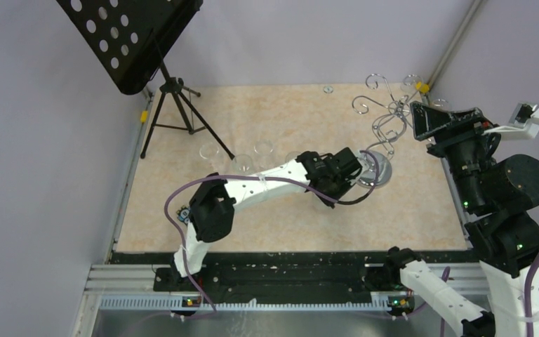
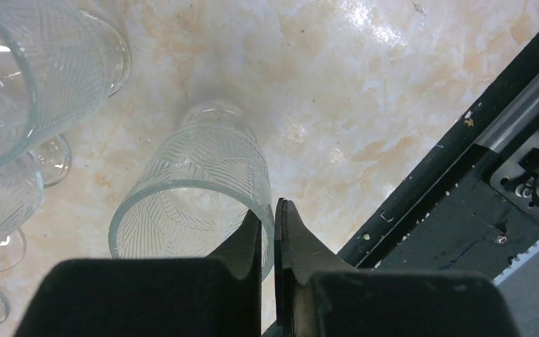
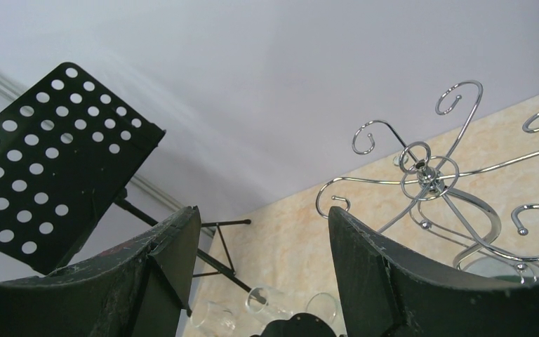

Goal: Take the wine glass off the wine glass rack

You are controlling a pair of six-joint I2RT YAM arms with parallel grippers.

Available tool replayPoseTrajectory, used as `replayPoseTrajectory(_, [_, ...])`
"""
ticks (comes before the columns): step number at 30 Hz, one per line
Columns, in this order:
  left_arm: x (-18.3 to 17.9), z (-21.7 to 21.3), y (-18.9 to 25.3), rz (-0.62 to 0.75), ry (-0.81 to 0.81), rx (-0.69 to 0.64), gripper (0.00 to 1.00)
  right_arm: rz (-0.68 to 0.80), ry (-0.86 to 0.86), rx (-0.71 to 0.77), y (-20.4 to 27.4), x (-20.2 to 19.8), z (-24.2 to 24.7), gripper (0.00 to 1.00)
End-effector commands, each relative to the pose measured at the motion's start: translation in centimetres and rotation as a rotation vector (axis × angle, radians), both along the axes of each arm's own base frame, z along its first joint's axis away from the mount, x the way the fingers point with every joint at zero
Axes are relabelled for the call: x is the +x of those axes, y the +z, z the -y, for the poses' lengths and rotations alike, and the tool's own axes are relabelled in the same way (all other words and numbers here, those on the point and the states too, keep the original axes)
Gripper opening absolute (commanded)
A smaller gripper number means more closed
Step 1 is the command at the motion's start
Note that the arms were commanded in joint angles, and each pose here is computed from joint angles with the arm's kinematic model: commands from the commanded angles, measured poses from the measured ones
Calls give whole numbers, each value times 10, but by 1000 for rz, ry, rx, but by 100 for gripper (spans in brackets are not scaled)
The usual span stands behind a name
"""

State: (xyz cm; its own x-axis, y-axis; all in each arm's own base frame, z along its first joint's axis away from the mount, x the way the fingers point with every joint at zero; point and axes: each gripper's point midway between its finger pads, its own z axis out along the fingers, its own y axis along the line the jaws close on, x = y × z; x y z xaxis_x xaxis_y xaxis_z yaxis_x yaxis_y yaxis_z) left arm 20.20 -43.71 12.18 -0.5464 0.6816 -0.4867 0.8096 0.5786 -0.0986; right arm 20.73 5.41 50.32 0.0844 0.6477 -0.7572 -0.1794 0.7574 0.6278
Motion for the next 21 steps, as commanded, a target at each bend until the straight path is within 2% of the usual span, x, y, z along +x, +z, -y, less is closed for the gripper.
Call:
replayPoseTrajectory(1, [12, 21, 17, 45, 11, -71, 0, 25, -3, -6, 8, -6, 3, 68])
replayPoseTrajectory(9, [10, 18, 24, 44, 13, -76, 27, 21, 11, -9, 6, -6, 0, 68])
replayPoseTrajectory(14, [12, 8, 59, 96, 15, -119, 50, 20, 32, -24, 6, -6, -4, 68])
replayPoseTrajectory(18, [10, 0, 90, 140, 19, -174, 60, 11, 48, -38, 5, -4, -8, 68])
replayPoseTrajectory(19, [11, -3, 98, 151, 23, -187, 68, 8, 47, -39, 4, -4, -8, 68])
replayPoseTrajectory(20, [12, -7, 106, 164, 28, -198, 84, 6, 44, -39, 3, -4, -7, 68])
replayPoseTrajectory(21, [14, -12, 115, 181, 38, -208, 92, 8, 36, -37, 3, -5, -5, 68])
